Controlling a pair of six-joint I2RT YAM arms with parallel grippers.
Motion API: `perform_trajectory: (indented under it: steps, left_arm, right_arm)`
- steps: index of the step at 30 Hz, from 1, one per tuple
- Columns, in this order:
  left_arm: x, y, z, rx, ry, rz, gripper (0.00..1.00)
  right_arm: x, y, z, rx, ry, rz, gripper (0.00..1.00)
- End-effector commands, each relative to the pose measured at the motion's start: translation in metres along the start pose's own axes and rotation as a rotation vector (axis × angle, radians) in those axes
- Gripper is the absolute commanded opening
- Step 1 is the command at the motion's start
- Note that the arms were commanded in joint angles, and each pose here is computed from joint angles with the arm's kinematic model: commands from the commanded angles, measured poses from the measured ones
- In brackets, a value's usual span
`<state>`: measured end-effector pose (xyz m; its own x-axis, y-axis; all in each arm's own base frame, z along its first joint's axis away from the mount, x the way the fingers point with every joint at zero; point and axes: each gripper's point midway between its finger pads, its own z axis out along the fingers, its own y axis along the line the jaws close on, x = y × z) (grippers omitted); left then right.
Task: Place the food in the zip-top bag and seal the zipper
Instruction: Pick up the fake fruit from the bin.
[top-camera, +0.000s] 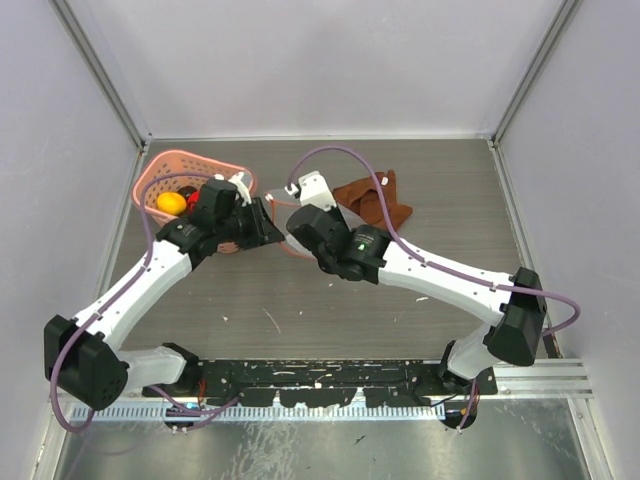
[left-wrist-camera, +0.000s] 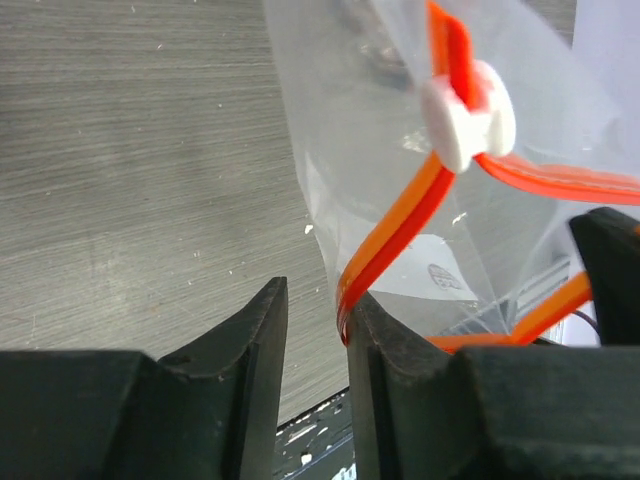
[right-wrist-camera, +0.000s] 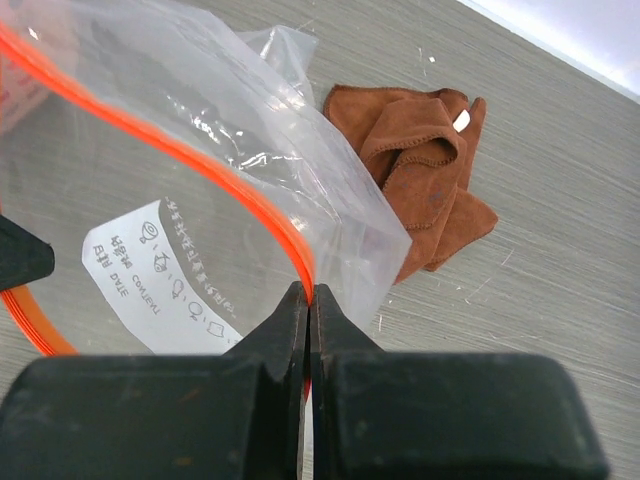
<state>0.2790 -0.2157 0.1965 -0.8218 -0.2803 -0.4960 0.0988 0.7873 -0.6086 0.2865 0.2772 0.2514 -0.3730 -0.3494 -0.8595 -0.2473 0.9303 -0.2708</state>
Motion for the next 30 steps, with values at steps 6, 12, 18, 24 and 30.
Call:
perform_trajectory:
  steps: [6, 12, 18, 24, 30]
  left_arm:
    - [-0.037, -0.030, -0.023, 0.069, -0.123, 0.061, 0.44]
    - [-0.050, -0.016, -0.044, 0.006, -0.186, 0.086, 0.50]
    - [-0.077, 0.013, -0.074, -0.137, -0.277, 0.136, 0.57]
    - [-0.111, 0.051, -0.099, -0.340, -0.346, 0.200, 0.68]
    - [-0.135, 0.086, -0.093, -0.480, -0.284, 0.190, 0.77]
  right_arm:
    - [0.002, 0.011, 0.009, 0.002, -0.003, -0.028, 0.00]
    - [0.006, 0.015, 0.013, 0.001, 0.006, -0.037, 0.00]
    - [0.006, 0.017, 0.014, -0.004, 0.008, -0.039, 0.00]
    - [0.006, 0.016, 0.013, -0.006, 0.004, -0.035, 0.00]
    - [0.005, 0.019, 0.014, -0.011, 0.003, -0.035, 0.00]
